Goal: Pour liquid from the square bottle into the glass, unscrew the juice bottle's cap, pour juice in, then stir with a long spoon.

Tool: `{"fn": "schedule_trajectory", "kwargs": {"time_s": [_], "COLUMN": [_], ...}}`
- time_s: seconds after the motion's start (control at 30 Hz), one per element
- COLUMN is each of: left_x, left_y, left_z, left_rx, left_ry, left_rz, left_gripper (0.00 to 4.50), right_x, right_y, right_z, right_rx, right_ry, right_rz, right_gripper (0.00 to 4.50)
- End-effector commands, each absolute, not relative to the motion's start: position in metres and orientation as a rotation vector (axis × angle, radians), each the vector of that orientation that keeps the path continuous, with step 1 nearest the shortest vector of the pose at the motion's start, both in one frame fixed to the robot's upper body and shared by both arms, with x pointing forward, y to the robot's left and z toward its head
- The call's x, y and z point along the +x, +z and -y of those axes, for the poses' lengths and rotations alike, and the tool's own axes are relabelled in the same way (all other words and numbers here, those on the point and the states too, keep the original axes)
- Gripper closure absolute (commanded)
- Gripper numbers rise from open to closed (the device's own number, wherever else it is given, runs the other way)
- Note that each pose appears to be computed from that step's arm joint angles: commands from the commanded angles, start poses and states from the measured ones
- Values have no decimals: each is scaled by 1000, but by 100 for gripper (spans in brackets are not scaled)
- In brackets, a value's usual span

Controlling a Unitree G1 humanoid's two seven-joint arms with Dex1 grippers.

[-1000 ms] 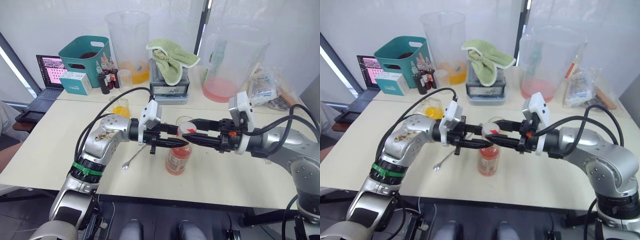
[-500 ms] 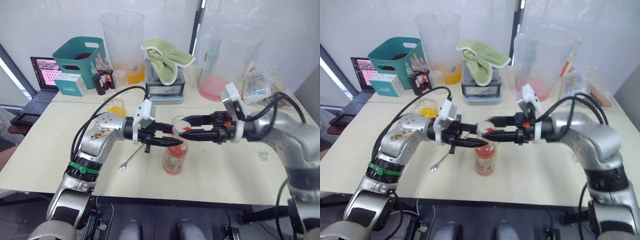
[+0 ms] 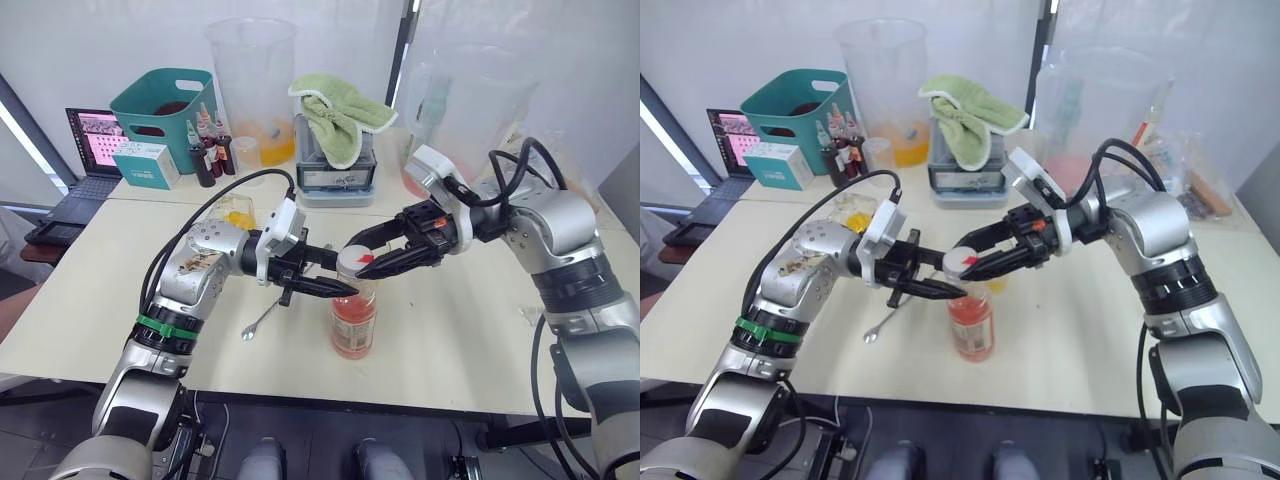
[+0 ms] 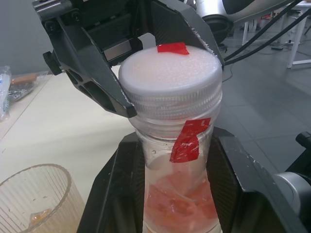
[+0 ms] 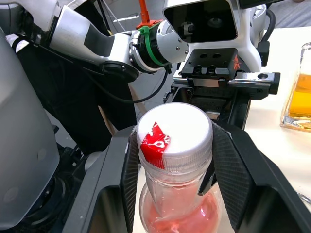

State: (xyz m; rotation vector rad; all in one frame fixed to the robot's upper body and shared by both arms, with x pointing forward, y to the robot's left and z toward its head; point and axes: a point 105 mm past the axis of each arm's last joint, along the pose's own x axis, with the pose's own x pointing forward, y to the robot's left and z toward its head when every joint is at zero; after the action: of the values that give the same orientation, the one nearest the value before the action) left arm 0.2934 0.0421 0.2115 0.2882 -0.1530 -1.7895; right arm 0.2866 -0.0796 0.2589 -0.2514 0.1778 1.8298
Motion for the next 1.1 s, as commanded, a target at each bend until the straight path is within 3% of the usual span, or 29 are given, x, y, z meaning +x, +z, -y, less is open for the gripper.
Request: {"fn": "schedule_trajectory", "kwargs": {"time_s": [0.03, 0.07, 0.13, 0.27, 0.47, 0.6, 0.73, 0.9, 1.1], "left_x": [294, 295, 296, 299, 301, 301, 301, 301, 301], "left_y": [214, 215, 216, 213, 212, 207, 205, 206, 205], "left_z": [-30, -30, -30, -27, -24, -25, -27, -27, -28], "left_rx": [370, 372, 377, 391, 393, 387, 387, 388, 387], "left_ry": [-1799, -1797, -1793, -1781, -1746, -1736, -1726, -1711, -1709], "left_rz": [150, 153, 152, 141, 140, 127, 120, 124, 121], "left_gripper": [315, 315, 315, 315, 315, 315, 315, 315, 315], "right_x": [254, 253, 252, 250, 248, 248, 239, 252, 246], "right_y": [290, 291, 291, 297, 305, 293, 281, 255, 249], "right_z": [71, 71, 72, 78, 89, 92, 87, 86, 94], "right_rx": [-260, -258, -237, -180, -147, -168, -160, -152, -142], "right_ry": [1985, 1980, 1947, 1863, 1597, 1385, 1304, 923, 794], "right_rz": [-5, -1, 1, 38, 132, 111, 93, 74, 53], "right_gripper": [280, 200, 155, 7, 7, 7, 7, 7, 7]}}
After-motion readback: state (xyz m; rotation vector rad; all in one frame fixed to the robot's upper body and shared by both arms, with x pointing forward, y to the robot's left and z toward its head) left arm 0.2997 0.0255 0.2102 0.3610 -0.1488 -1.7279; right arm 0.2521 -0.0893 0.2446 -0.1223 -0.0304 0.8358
